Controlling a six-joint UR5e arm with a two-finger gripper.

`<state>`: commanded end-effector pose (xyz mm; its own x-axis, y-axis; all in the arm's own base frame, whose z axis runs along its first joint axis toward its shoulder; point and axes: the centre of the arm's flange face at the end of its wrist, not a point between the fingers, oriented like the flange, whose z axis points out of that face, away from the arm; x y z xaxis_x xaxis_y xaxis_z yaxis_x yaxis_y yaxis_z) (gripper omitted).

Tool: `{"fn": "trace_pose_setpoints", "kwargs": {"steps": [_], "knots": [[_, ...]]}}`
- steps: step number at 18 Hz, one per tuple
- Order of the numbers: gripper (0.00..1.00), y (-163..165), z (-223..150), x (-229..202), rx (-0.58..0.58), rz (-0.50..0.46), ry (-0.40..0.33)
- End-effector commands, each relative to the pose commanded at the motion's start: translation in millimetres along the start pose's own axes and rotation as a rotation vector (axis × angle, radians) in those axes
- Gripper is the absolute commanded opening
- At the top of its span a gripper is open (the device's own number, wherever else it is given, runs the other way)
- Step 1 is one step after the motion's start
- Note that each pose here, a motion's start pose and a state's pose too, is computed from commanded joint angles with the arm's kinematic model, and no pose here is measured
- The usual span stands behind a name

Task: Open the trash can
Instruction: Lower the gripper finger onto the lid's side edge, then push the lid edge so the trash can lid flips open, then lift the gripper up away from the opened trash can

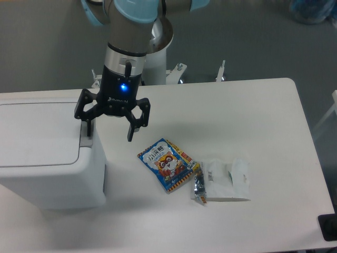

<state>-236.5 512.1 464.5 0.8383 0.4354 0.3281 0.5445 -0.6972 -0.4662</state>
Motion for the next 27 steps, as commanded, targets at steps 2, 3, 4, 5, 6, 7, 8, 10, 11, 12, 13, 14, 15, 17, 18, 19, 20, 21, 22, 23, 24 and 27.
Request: {"fn": "trace_pose_setpoints", "kwargs": {"steps": [2,3,4,5,6,7,8,10,11,12,13,14,15,17,18,19,20,21,22,23,24,27], "knots": [[1.0,0,1,-1,-0.001,-0.002,-0.001],[1.0,0,1,-1,-0.001,-0.002,-0.001],[1.0,0,2,-1,-0.003,-0.001,0.0],[1.0,0,1,-2,-0.002,-0.002,-0.002],[1.0,1,1,-1,-0.003,-0.001,0.0],[1.0,1,2,-1,-0.004,-0.002,-0.001],[1.0,1,2,-2,-0.005,-0.004,-0.002],[1.0,2,3,-1,-0.007,-0.003,-0.001],[1.0,2,3,-2,-0.007,-0.004,-0.002],[1.0,2,3,-2,-0.007,-0.004,-0.002],[1.0,2,3,-2,-0.007,-0.004,-0.002],[1.0,2,3,-2,-0.007,-0.004,-0.002],[1.0,1,1,-1,-0.002,-0.003,-0.001],[1.0,-4,-10,2,0.021,0.008,-0.004],[1.0,-10,-17,1,0.036,0.01,-0.007],[1.0,-15,-23,3,0.051,0.025,-0.011],[1.0,-20,-29,3,0.064,0.044,-0.017],[1.0,-27,-39,-3,0.084,0.047,-0.027],[1.0,-32,-49,-14,0.104,0.033,-0.042],[1.0,-37,-62,-26,0.128,0.018,-0.059],[1.0,-41,-74,-37,0.149,0.005,-0.076],[1.0,-52,-108,-87,0.2,-0.057,-0.173]]}}
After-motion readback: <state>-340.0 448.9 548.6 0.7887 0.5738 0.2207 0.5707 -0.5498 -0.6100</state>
